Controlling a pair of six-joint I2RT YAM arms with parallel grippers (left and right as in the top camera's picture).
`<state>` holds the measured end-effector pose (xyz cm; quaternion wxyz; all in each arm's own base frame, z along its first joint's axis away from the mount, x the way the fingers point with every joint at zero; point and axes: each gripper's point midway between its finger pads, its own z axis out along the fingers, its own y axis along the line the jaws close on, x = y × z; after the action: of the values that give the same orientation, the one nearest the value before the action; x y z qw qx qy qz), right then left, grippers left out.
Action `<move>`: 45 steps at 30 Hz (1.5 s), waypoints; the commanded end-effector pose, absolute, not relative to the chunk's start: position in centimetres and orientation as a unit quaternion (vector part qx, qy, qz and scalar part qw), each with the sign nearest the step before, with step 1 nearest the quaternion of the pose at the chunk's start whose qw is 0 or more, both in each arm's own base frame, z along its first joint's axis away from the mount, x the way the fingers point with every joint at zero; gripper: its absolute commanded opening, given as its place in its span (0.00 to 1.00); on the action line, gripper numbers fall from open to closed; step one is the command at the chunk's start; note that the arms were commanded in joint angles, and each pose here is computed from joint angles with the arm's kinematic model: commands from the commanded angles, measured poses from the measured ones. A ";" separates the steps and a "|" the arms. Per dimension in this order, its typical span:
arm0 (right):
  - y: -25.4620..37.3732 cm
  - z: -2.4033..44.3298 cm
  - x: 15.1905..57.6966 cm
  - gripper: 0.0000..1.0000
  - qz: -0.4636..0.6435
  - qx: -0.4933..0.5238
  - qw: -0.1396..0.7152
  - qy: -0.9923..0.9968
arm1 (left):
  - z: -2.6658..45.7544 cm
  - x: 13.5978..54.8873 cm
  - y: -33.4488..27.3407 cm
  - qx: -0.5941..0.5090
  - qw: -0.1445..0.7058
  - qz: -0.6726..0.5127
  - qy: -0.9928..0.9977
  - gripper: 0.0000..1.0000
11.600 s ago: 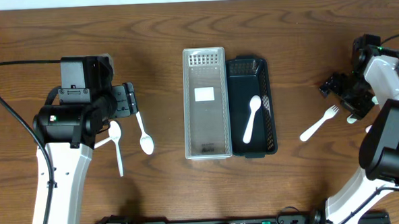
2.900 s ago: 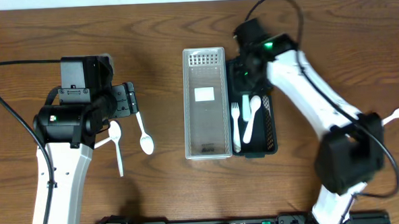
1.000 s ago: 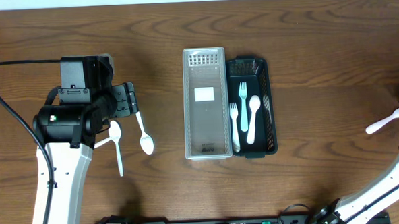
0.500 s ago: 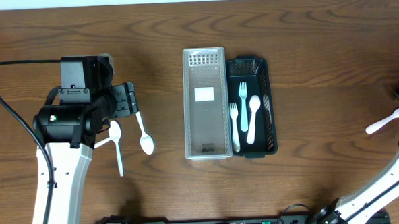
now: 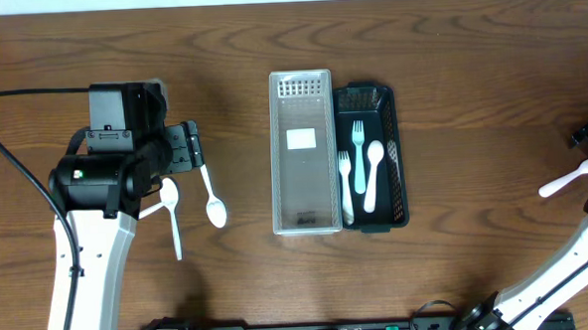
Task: Pack container
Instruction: 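Move the right gripper to the last white fork and grasp it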
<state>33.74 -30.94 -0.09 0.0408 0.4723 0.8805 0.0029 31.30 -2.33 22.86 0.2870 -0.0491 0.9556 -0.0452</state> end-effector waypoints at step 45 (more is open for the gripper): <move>-29.2 0.5 33.6 0.02 0.012 0.461 0.022 0.887 | 23.5 31.6 -2.5 -0.046 0.294 -0.049 0.954 0.78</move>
<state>32.97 -29.99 -0.17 0.0176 0.4688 0.8830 0.0110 31.30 -2.33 22.86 0.2870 -0.0493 0.9556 -0.0453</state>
